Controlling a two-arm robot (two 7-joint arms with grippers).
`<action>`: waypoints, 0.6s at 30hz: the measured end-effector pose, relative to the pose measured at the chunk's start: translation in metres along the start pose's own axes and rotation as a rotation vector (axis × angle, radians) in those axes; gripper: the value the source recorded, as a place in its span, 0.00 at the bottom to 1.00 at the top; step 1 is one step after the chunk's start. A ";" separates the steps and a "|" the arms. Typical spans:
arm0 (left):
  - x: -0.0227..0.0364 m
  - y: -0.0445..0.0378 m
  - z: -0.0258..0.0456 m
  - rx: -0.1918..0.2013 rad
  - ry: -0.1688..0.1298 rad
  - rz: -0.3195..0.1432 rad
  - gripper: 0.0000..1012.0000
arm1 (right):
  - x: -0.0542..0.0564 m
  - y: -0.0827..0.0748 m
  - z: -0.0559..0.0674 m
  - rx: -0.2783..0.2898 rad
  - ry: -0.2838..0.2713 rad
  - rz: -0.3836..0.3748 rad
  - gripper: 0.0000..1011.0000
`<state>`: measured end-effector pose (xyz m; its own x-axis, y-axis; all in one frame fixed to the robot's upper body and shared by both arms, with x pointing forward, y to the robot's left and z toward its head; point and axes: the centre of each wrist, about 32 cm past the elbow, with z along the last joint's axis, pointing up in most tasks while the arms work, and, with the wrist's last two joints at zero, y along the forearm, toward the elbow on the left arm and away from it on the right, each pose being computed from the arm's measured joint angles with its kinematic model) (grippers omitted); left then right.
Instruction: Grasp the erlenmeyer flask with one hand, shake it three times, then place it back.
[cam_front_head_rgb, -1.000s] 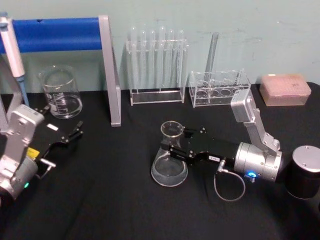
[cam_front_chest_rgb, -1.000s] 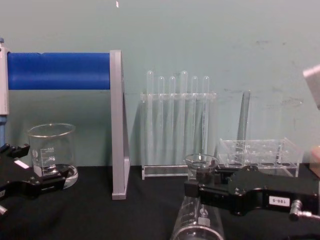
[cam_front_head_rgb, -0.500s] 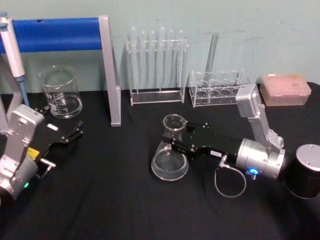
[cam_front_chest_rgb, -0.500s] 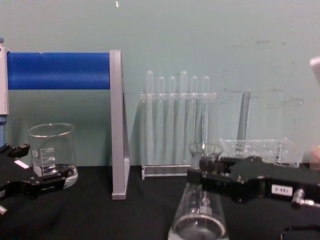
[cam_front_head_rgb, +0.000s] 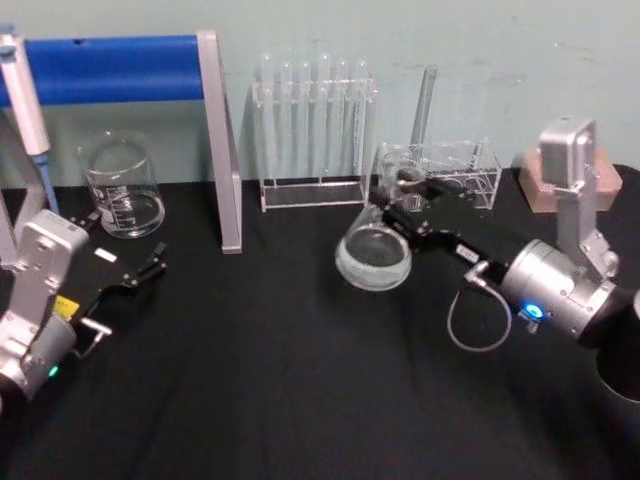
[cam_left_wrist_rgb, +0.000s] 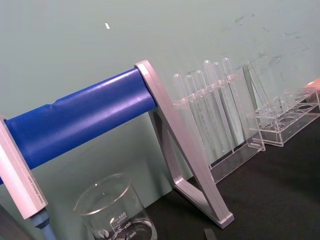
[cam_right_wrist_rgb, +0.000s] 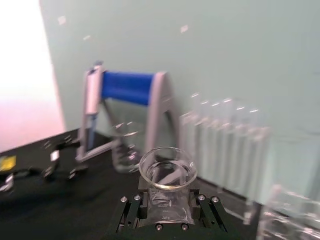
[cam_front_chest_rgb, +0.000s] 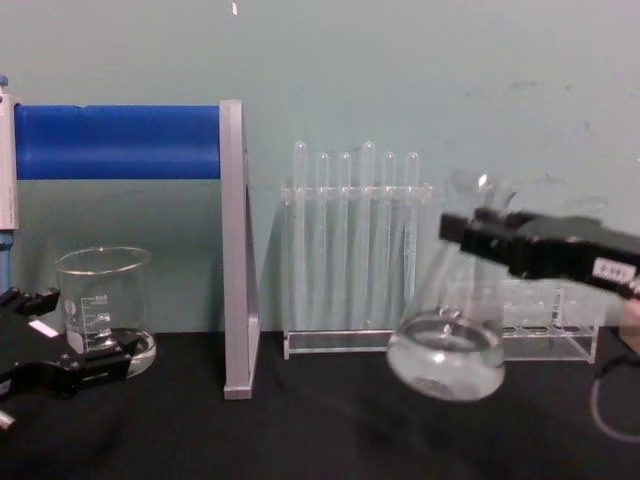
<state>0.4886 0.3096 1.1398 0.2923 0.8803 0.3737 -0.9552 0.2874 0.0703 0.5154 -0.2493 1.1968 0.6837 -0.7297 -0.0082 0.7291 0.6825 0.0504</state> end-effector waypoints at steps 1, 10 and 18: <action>0.0000 0.0000 0.0000 0.000 0.000 0.000 0.99 | -0.001 -0.001 0.002 0.005 0.002 -0.020 0.44; 0.0000 0.0000 0.0000 0.000 0.000 0.000 0.99 | -0.013 -0.023 0.018 0.037 -0.014 -0.236 0.44; 0.0000 0.0000 0.0000 0.000 0.000 0.000 0.99 | -0.016 -0.039 0.021 0.025 -0.028 -0.386 0.44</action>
<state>0.4886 0.3096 1.1398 0.2923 0.8803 0.3737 -0.9552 0.2874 0.0703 0.4757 -0.2653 1.2155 0.3578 -0.9338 -0.0043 0.9314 0.3565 0.0733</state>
